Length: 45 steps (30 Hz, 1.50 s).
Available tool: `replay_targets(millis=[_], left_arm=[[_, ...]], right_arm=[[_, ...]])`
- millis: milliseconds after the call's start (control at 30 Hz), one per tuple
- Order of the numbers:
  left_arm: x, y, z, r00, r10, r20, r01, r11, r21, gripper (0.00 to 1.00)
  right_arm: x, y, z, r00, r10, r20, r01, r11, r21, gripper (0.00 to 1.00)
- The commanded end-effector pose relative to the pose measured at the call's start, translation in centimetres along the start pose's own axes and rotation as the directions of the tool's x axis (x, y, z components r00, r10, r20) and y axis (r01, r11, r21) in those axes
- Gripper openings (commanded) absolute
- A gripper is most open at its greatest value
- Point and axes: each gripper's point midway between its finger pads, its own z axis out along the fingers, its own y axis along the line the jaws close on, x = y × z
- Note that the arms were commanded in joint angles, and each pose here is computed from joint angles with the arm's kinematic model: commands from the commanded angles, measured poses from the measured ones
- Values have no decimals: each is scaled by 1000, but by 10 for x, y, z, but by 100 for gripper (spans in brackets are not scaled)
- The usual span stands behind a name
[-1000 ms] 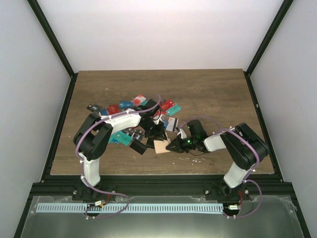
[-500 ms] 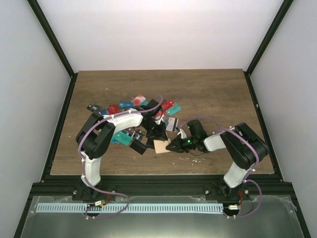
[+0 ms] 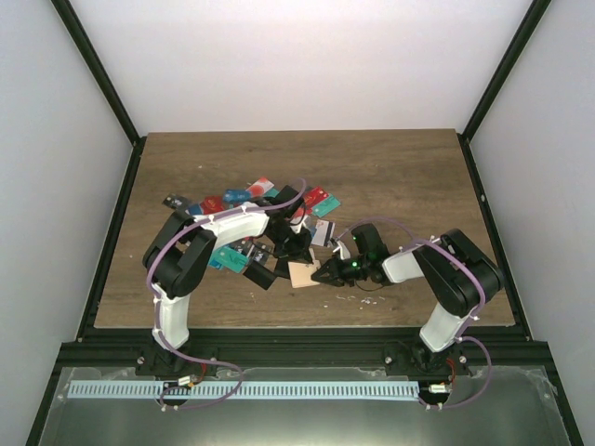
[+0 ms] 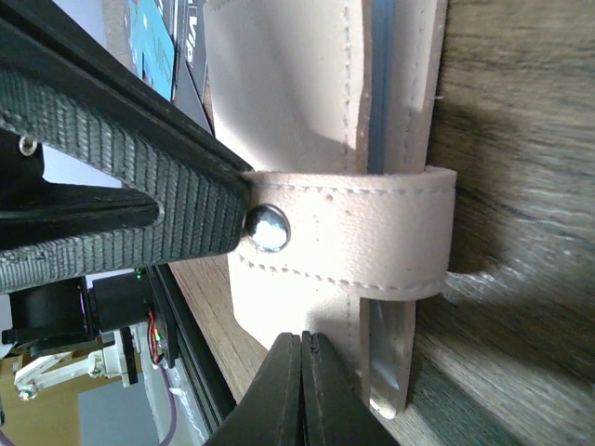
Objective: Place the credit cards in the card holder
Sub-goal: Close the card holder at the center of the board.
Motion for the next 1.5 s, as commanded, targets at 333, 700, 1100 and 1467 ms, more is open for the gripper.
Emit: replay_targets(millis=[333,700,1100,1467], left_arm=[[3,14,-2,1000,20,-13,-21,995,-99,4],[1,21,-3,1000,26,-7,-27,991,-134,4],[7,28,2,999,12,-31,-17,989,-150,4],[20,39,13,997,7,-82,-22,984,-179,4]], right_arm=[[7,-49,3,995,104,9,-104,976,189,1],[8,-53,2,993,115,10,-115,972,205,1],[8,-55,3,993,117,6,-116,972,207,1],[6,-56,2,993,120,9,-119,971,206,1]])
